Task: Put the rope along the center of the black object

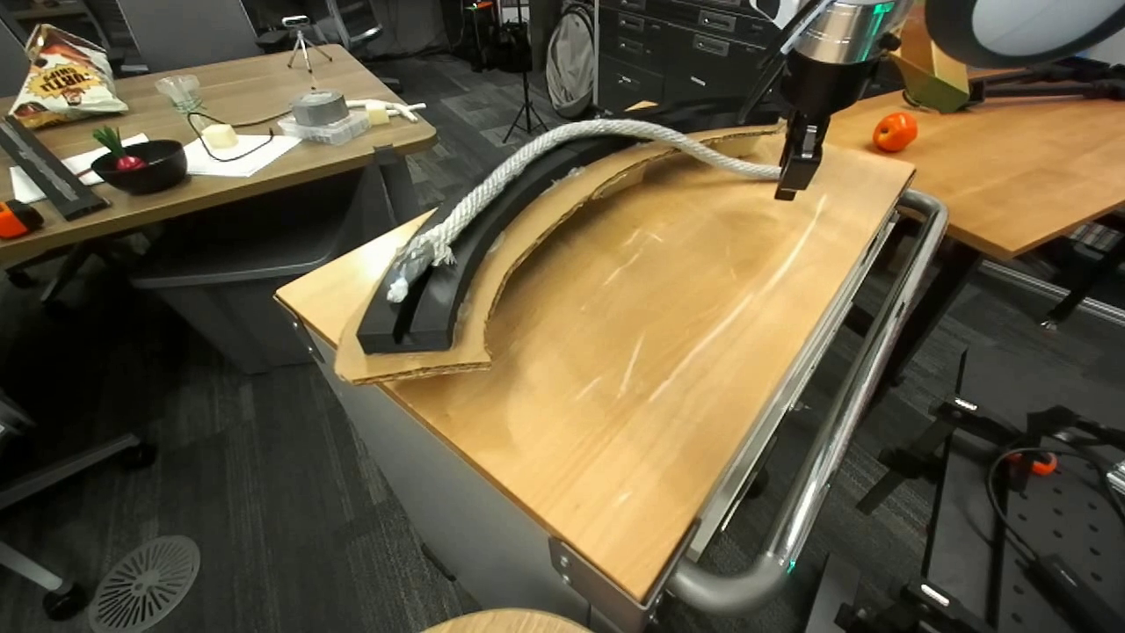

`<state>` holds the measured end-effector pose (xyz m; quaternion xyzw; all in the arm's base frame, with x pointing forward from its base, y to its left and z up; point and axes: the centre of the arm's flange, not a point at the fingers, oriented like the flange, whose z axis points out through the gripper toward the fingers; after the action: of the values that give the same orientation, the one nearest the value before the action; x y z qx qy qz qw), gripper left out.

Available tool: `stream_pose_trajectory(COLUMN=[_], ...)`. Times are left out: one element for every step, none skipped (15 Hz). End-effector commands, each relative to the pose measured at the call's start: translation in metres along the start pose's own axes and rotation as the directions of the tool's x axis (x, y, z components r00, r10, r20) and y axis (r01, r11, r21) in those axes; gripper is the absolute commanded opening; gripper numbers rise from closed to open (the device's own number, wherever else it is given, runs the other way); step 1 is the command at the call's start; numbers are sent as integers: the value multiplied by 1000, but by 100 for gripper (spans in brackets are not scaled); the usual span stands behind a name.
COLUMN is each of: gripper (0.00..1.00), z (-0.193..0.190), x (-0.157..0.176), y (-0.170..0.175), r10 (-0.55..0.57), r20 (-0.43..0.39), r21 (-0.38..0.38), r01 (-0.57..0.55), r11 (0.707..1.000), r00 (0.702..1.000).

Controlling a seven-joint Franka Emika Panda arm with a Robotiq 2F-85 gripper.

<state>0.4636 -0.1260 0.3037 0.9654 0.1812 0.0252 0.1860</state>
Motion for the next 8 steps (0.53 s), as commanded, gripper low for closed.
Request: stream_pose_trajectory(gripper=[50,52,59,73,84,91,99,100], z=[20,24,29,33,37,40,43,45], x=[-1,-2,-3,-4,-4,-3,-2,1], y=[16,19,23,26,29,32,35,39], r10=[70,81,90,102,109,112,116,117], r20=[-17,-10,-4,-5,2,8,15,22], r21=[-60,-64,-70,-77,-83,-91,-101,-111], r01=[-71,-82,-90,-102,-108,-110,-113,-114], r11=[996,995,993,992,991,990,988,987], r00=[997,997,996,995,994,994,993,993])
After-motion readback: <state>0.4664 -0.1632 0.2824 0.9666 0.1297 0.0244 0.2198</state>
